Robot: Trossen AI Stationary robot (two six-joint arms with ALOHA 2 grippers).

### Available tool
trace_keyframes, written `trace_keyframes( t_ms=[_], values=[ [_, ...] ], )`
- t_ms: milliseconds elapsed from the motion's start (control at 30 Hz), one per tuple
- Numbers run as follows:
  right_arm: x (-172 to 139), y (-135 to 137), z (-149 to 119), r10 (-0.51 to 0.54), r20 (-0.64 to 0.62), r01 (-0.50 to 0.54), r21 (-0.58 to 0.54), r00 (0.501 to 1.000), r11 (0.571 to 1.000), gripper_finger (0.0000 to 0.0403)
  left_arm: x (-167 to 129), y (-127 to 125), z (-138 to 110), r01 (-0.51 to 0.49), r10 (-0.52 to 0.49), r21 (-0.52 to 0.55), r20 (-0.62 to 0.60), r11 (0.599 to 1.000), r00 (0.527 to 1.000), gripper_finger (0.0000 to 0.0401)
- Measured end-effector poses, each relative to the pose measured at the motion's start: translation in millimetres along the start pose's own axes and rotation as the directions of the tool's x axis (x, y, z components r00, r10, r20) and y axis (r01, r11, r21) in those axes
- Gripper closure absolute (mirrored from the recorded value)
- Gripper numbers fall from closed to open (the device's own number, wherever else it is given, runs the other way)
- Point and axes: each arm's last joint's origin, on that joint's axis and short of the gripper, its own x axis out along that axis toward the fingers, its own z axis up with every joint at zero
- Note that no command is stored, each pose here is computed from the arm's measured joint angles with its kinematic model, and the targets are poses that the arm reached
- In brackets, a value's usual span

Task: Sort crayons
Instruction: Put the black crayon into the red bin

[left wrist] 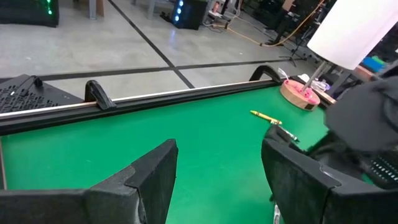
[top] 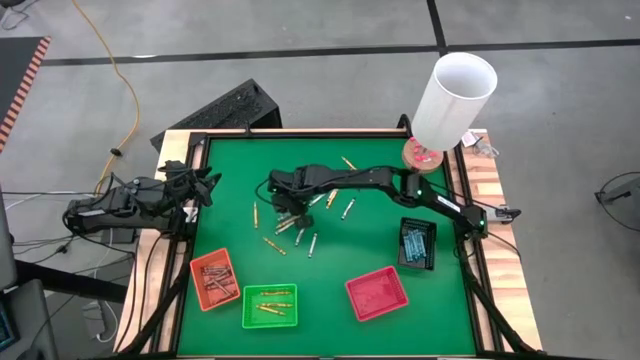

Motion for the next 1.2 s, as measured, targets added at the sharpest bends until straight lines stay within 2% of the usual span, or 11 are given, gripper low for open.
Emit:
trace_keyframes(
  t_ms=[200, 367, 1200],
  values=[
    [-3.4, -4.0, 4.1, -0.017, 0.049, 0.018, -0.019, 0.999, 1.0, 0.0327, 0.0, 0.0, 0.0, 0.001, -0.001, 0.0, -0.001, 1.0, 1.0, 0.0178],
    [-2.5, 2.1, 6.7, 0.054, 0.08, -0.049, -0.055, 0.995, 0.997, 0.0327, 0.0, 0.0, 0.0, 0.001, -0.001, 0.0, -0.001, 1.0, 1.0, 0.0178],
    [-1.2, 10.0, 8.2, 0.075, 0.066, -0.069, -0.092, 0.995, 0.993, 0.0327, 0.0, 0.0, -0.1, 0.002, -0.002, -0.003, -0.002, 1.0, 1.0, 0.0178]
  ],
)
